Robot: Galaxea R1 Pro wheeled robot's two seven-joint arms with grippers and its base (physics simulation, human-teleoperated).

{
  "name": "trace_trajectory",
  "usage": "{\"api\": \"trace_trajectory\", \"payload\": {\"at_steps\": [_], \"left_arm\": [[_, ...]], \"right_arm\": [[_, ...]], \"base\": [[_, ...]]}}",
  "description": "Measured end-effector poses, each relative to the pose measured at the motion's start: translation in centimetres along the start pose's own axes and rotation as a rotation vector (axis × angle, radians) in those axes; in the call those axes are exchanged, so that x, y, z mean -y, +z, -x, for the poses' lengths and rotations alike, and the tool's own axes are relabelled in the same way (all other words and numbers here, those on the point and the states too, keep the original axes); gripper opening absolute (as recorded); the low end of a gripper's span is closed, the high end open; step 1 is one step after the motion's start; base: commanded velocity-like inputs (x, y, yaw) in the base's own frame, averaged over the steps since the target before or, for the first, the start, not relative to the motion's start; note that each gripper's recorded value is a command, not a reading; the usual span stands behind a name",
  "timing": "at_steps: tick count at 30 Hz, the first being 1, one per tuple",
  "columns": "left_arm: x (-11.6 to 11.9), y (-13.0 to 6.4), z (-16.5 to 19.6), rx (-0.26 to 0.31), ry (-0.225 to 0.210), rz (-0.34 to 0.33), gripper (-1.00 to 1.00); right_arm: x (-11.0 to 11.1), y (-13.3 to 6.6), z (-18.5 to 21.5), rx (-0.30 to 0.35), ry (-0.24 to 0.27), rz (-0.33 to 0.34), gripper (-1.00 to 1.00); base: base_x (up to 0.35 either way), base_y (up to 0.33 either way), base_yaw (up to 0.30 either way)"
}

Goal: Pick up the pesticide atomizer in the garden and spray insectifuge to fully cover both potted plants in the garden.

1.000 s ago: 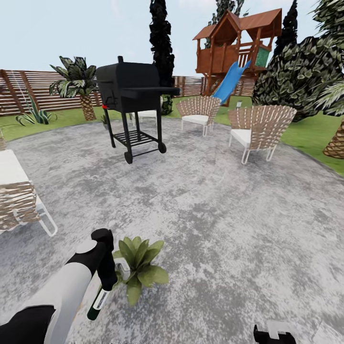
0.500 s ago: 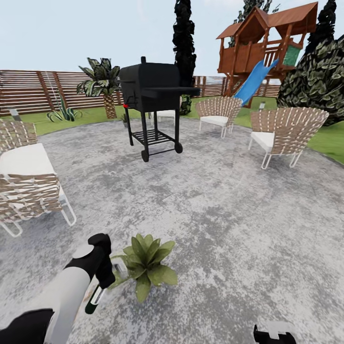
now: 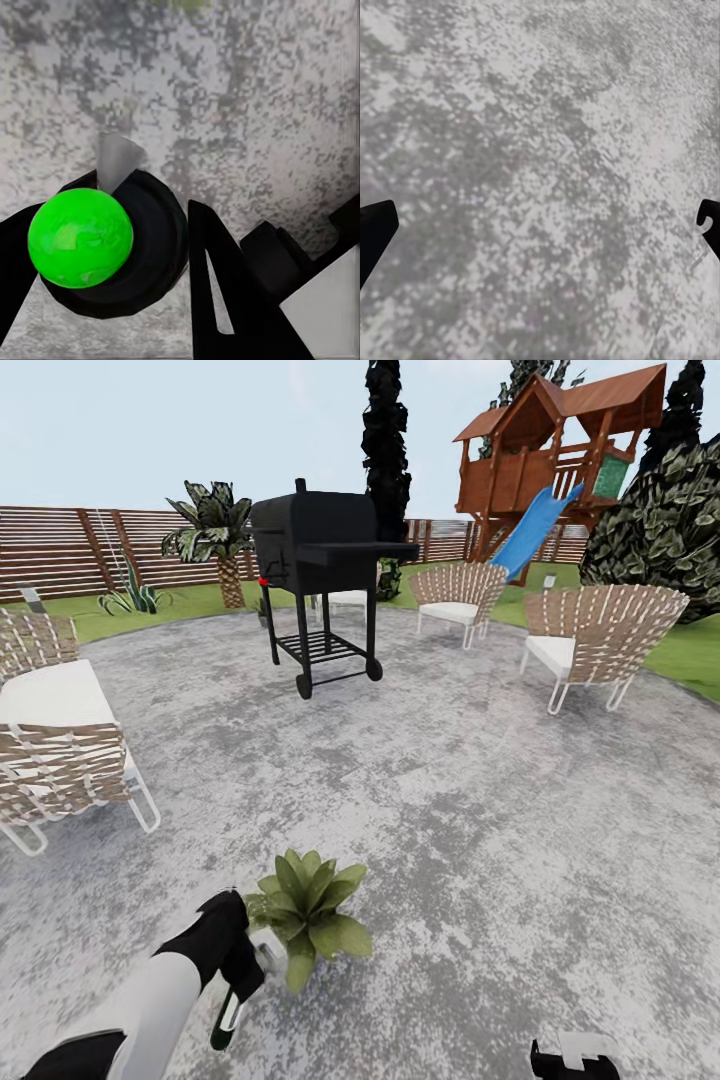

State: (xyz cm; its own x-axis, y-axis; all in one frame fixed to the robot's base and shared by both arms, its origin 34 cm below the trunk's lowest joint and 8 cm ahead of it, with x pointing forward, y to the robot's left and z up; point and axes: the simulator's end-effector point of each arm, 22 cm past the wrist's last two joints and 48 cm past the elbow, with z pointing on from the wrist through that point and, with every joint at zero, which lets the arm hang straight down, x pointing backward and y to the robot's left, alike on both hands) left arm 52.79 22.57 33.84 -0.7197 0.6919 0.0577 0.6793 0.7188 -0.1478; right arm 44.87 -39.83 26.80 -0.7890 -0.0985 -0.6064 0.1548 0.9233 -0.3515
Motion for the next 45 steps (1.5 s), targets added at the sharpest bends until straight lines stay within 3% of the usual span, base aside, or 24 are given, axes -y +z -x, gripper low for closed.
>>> {"api": "trace_trajectory", "payload": {"at_steps": [17, 21, 31, 45], "left_arm": [[0.26, 0.26, -0.43, -0.003, -0.008, -0.008, -1.00], [0.19, 0.19, -0.74, -0.021, -0.028, -0.003, -1.00], [0.64, 0.44, -0.90, -0.034, -0.028, -0.011, -1.00], [0.37, 0.45, -1.06, -0.034, -0.032, -0.008, -1.00]], "right_arm": [[0.01, -0.02, 0.03, 0.000, 0.002, -0.002, 1.00], [0.03, -0.01, 0.06, 0.001, 0.002, -0.003, 1.00], [0.03, -0.01, 0.03, 0.001, 0.001, -0.003, 1.00], [-0.11, -0.01, 0.00, 0.000, 0.001, -0.001, 1.00]], "base": [[0.018, -0.015, 0.237], [0.146, -0.219, 0.059], [0.075, -0.261, 0.023], [-0.049, -0.269, 0.263]]}}
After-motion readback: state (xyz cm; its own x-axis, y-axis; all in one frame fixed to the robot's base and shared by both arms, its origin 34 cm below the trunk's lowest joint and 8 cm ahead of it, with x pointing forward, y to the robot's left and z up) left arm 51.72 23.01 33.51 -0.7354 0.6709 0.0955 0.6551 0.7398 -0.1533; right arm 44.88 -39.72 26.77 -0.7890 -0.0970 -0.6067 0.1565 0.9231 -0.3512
